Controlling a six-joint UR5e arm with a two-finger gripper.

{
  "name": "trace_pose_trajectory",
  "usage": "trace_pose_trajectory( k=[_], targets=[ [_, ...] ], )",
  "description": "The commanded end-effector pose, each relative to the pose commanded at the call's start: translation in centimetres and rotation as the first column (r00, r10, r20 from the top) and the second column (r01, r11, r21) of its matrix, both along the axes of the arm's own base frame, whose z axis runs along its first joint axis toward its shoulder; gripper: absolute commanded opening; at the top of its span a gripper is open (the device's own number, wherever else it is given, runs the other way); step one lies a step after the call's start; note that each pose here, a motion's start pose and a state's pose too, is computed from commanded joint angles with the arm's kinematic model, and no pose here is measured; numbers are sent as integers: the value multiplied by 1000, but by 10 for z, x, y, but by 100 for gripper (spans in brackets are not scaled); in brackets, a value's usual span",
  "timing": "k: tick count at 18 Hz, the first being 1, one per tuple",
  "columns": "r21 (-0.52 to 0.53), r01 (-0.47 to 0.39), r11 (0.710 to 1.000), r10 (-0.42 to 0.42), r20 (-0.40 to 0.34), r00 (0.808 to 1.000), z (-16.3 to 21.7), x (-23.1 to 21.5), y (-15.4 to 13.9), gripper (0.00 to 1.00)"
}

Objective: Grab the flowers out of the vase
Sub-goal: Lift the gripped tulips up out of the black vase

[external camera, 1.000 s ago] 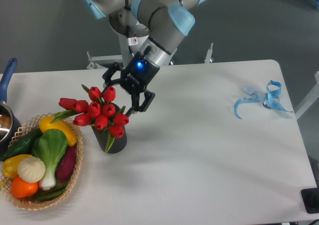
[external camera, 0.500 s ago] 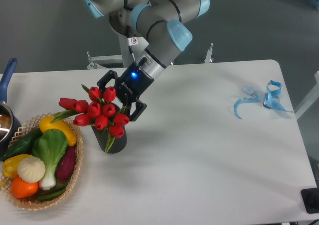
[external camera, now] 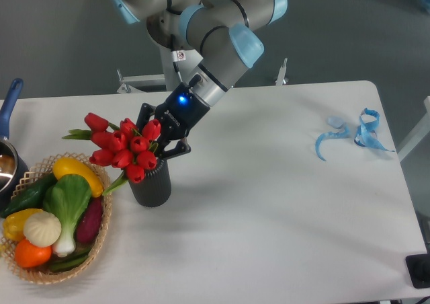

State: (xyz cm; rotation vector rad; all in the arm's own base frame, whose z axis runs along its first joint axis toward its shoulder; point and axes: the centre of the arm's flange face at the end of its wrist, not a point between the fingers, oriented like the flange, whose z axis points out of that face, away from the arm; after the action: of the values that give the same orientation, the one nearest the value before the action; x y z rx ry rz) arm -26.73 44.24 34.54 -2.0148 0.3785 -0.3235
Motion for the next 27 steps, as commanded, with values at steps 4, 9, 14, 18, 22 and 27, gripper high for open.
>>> trace_pose_trajectory(
  k=[4, 9, 14, 18, 22, 27],
  targets=[
    [-4, -61, 998, 61, 40, 997, 40, -7, 5, 0],
    [9, -120, 993, 119, 94, 988, 88, -4, 1, 0],
    [5, -175, 985, 173, 142, 975, 122, 2, -7, 0],
    [15, -216, 976, 209, 197, 958, 150, -2, -14, 0],
    [37, -262, 964, 248, 220, 944, 166, -20, -29, 0],
    [70, -392, 917, 375, 179, 909, 188, -83, -71, 0]
  ],
)
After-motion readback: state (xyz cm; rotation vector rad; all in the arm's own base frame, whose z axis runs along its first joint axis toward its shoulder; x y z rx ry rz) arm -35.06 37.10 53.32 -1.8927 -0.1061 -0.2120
